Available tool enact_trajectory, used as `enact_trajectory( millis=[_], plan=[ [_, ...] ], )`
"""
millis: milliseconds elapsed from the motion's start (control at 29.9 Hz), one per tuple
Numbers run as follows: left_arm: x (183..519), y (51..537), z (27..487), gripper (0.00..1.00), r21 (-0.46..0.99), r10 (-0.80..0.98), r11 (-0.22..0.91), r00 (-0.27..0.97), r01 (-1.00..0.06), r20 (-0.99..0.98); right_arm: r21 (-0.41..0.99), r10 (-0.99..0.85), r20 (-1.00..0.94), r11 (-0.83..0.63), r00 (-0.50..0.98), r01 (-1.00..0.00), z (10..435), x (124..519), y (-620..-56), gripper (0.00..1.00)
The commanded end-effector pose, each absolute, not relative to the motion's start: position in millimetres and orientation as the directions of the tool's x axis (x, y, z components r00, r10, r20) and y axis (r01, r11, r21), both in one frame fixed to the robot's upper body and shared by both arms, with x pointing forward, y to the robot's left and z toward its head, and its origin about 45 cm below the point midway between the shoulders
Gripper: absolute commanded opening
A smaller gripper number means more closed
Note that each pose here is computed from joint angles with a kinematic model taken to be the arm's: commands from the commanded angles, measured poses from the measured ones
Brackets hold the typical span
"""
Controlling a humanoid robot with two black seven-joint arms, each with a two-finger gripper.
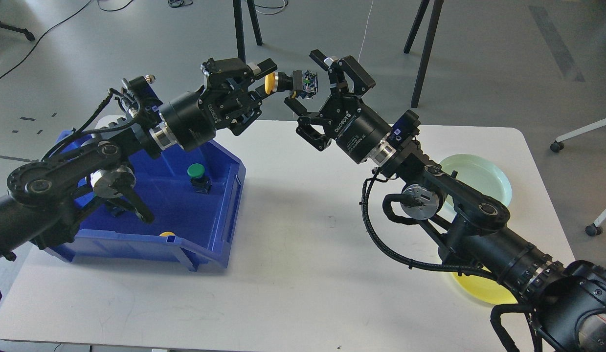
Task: Pass button and place on color plate
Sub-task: 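Grasp the yellow button with the right gripper from the left gripper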
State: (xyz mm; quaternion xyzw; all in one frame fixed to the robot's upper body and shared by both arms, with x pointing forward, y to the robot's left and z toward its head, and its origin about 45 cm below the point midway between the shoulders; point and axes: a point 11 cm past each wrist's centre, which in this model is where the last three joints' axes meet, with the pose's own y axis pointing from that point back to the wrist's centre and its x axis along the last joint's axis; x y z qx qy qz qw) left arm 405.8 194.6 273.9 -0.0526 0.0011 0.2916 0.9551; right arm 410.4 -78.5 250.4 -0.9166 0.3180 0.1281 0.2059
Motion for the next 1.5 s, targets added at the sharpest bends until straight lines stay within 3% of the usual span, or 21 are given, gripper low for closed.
enact_trajectory(
  millis=[0,167,602,1170,1270,1470],
  plan=[
    [405.8,194.4,273.7,0.22,-0.1,0.557,0.825,0.83,-0.557,-0.033,-0.293,-0.534,-0.366,-0.712,0.763,-0.638,250.3,411.3,-77.2,0.97],
    [405.8,194.4,273.7,0.22,-0.1,0.557,0.825,0.83,-0.557,-0.033,-0.292,-0.55,-0.362,-0.7,0.753,-0.652,251.3,413.7,-78.6,0.93],
    [406.0,194.8,273.5,0.22,-0.099,0.558,0.824,0.829,-0.558,-0.033,-0.29,-0.553,-0.362,-0.699,0.751,-0.654,249.7,413.8,-79.0,0.72],
    [405.7,194.4,273.6,0.22,-0.099,0.556,0.825,0.83,-0.556,-0.032,-0.269,-0.535,-0.351,-0.729,0.769,-0.63,243.5,406.9,-70.9,0.7],
    [405.7,194.4,273.6,0.22,-0.099,0.556,0.825,0.83,-0.556,-0.032,-0.27,-0.534,-0.351,-0.729,0.77,-0.629,243.9,406.8,-70.6,0.64],
    [405.7,194.4,273.6,0.22,-0.099,0.556,0.825,0.83,-0.556,-0.032,-0.273,-0.536,-0.353,-0.725,0.767,-0.632,244.8,407.4,-71.5,0.4]
  ],
)
